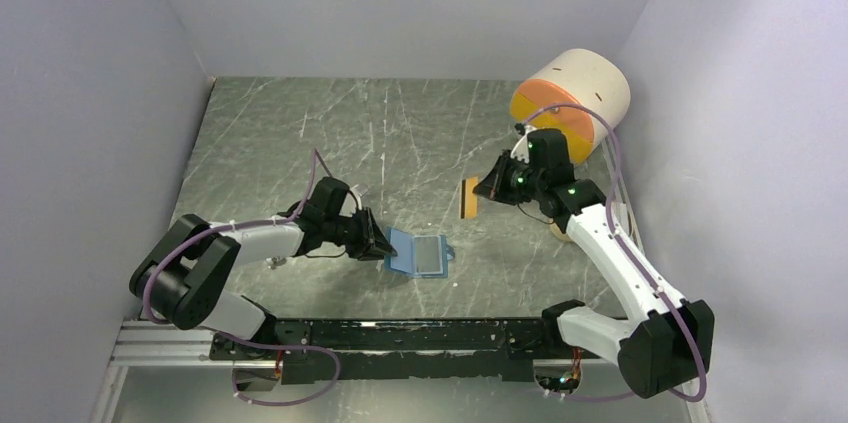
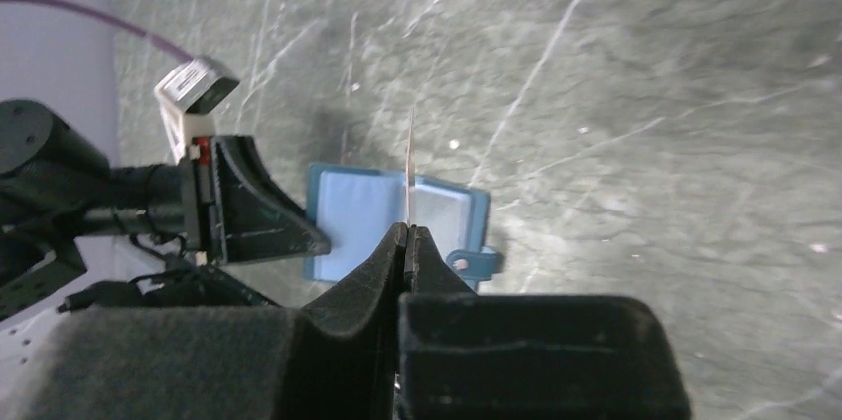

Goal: Put the credit cards into the card holder
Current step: Insert the credit card into the card holder.

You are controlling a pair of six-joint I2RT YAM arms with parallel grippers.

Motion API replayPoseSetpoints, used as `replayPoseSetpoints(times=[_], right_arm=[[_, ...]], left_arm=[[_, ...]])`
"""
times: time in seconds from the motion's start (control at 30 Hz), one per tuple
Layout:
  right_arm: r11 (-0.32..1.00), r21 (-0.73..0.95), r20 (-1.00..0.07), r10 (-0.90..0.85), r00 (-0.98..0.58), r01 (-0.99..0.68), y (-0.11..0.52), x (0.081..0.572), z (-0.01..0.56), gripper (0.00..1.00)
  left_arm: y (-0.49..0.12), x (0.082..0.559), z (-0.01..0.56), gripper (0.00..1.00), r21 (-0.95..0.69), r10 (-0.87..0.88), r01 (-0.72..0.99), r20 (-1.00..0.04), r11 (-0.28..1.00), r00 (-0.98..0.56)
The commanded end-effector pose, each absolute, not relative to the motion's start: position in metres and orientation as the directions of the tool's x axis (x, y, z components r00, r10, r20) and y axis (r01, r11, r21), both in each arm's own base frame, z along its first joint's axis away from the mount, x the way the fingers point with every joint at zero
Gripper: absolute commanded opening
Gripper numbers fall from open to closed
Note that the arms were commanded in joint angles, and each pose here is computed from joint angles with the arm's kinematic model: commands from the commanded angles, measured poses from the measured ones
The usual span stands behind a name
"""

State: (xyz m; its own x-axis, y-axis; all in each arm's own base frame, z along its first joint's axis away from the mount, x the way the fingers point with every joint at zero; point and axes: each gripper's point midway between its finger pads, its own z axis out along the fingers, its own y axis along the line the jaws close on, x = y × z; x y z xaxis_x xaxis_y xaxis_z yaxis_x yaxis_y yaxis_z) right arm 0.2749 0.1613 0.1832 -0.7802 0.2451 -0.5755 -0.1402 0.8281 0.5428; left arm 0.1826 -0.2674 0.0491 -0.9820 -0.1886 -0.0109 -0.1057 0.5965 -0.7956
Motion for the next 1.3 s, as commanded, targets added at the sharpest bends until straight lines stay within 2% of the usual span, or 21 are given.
replayPoseSetpoints(times=[0.0,0.23,0.33,0.5,0.77,0.93,1.27], right_arm=[[0.742,0.640,-0.552,0.264,-0.791,-0.199,0.195,0.269,0.191,0.00],[0.636,0.728,-0.508,0.252,-0.824,-0.255,0.229,0.248,0.171,0.00],[0.620,0.744,-0.482,0.238,-0.843,-0.250,0.236,0.239,0.152,0.00],[0.597,0.769,-0.432,0.223,-0.874,-0.228,0.250,0.229,0.128,0.00],[0.563,0.789,-0.414,0.190,-0.891,-0.246,0.270,0.212,0.102,0.00],[0.586,0.775,-0.403,0.171,-0.899,-0.236,0.271,0.209,0.076,0.00],[0.631,0.746,-0.357,0.106,-0.928,-0.215,0.266,0.199,0.031,0.00]], left_arm=[[-0.265,0.188,0.053,0.26,-0.772,-0.182,-0.076,-0.052,0.631,-0.982],[-0.260,0.182,0.047,0.22,-0.761,-0.187,-0.090,-0.042,0.643,-0.981],[-0.257,0.180,0.044,0.10,-0.751,-0.190,-0.095,-0.042,0.654,-0.981],[-0.252,0.175,0.040,0.09,-0.739,-0.195,-0.105,-0.037,0.665,-0.980],[-0.245,0.169,0.031,0.21,-0.722,-0.215,-0.124,-0.035,0.681,-0.976],[-0.240,0.164,0.026,0.31,-0.706,-0.214,-0.131,-0.030,0.697,-0.976],[-0.236,0.161,0.037,0.30,-0.710,-0.216,-0.107,-0.064,0.696,-0.974]])
